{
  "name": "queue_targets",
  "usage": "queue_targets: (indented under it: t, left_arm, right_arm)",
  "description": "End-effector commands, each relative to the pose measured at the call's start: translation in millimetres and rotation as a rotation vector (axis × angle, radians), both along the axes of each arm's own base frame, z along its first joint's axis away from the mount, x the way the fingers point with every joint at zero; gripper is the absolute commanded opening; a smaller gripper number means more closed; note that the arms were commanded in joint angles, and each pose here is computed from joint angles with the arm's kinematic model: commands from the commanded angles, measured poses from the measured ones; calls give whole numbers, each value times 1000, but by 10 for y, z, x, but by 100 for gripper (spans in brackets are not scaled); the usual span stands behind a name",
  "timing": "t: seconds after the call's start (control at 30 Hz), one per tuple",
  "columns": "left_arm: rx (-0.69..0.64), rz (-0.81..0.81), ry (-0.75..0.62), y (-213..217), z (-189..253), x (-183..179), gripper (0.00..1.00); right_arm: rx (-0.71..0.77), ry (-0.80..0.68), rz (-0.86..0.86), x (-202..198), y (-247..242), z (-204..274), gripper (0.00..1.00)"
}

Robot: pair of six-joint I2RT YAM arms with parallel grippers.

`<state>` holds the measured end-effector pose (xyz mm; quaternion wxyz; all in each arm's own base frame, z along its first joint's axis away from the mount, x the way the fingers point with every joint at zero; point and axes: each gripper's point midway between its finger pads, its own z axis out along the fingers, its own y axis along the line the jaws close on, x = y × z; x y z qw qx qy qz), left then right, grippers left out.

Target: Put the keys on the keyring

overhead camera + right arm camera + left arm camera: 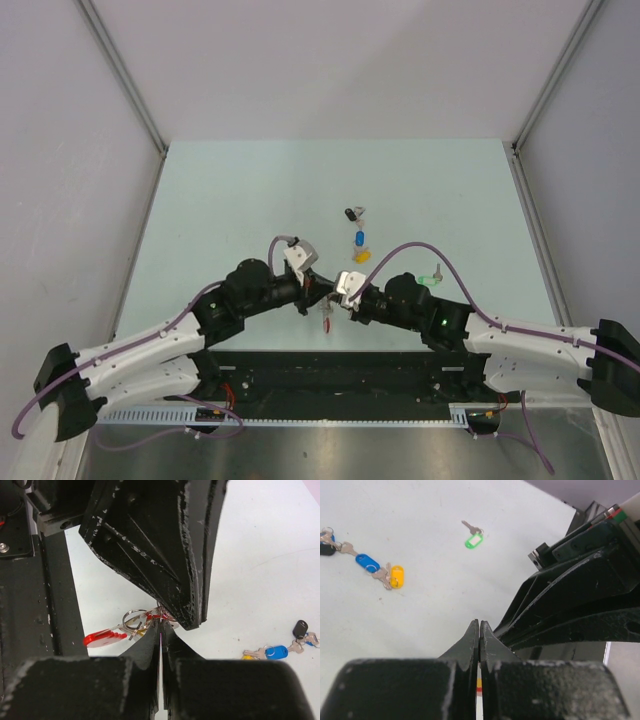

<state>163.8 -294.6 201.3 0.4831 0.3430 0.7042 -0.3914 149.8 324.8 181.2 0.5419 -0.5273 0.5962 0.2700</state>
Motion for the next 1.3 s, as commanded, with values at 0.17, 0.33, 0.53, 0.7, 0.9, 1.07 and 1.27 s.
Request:
queue_targets:
  t: [0.17,0.33,0.53,0.7,0.9,1.07,1.27]
  left_arm:
    - [-172,92,-115,97,481,91,4]
    - [-105,98,-172,233,686,70,31]
    - [108,-10,-135,239,603,-38,57]
    - [313,-162,-82,193,297,-145,65]
    - [404,-266,-124,147,290,-154,64]
    - [493,-324,-132,138,218,-124,61]
    - [568,-386,-99,104,99,-122,56]
  right_arm:
    - [109,-47,-41,43,8,364,0]
    - [93,-56,-25,31,17,330,0]
    - [83,-61,-21,33,20,311,0]
    - [73,-57,7,-8,49,297,0]
    - [59,-55,17,-24,62,272,0]
    - [55,-53,24,-37,64,265,0]
    - [48,-51,27,-46,70,242,0]
